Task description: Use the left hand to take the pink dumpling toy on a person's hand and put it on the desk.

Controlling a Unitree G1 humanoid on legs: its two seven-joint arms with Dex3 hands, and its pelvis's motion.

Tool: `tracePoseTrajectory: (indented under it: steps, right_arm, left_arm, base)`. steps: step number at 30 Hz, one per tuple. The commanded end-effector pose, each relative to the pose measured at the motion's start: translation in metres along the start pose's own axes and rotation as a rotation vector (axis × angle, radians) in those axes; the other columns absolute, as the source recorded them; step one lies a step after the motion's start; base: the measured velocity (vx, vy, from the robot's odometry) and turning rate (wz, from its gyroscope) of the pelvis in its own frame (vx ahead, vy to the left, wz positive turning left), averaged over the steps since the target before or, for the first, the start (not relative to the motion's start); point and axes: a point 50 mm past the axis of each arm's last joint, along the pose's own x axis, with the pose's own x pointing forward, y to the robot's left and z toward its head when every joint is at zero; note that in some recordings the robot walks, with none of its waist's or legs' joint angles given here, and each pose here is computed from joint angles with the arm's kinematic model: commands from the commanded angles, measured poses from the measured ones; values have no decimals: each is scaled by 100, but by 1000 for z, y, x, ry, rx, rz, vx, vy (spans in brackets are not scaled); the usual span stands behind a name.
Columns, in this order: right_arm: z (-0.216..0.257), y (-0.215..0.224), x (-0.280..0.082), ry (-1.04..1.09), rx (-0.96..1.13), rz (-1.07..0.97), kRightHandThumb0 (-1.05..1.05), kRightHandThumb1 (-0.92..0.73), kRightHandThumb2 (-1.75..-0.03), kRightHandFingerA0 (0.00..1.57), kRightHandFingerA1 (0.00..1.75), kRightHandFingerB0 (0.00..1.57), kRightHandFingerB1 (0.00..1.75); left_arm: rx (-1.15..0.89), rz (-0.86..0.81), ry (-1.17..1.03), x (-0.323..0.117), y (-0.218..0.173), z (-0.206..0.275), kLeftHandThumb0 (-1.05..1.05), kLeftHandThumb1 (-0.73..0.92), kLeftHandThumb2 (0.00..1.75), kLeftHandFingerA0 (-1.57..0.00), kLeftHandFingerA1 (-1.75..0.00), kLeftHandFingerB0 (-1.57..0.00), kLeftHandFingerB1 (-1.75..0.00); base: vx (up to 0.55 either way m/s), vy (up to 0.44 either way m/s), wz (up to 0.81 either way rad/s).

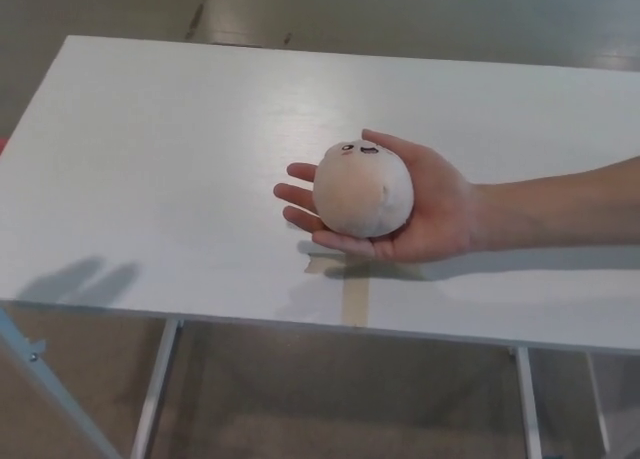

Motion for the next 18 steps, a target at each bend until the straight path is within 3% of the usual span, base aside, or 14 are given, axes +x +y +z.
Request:
tracePoseTrajectory:
  steps: [1,5,9,18]
  right_arm:
    - [2,-4,0,2,11,14,-21,-71,-61,66,46,50,41]
    - [3,-3,0,1,12,12,-21,-71,-61,66,46,51,41]
    - [3,-4,0,2,7,11,-22,-71,-61,66,46,51,41]
    - [4,-3,1,-6,18,8,-22,-71,-61,66,46,52,41]
  left_arm:
    - [48,-262,-223,110,-19,61,-64,40,70,-36,-45,-25,-38]
    - [77,-299,-222,128,-32,61,-65,40,70,-36,-45,-25,-38]
    - [133,-410,-168,167,-70,51,-65,39,72,-32,-45,-20,-37]
    - [238,-550,-51,200,-112,41,-68,40,73,-28,-43,-16,-36]
  base:
    - [0,0,0]
    - [0,0,0]
    - [0,0,0]
    - [0,0,0]
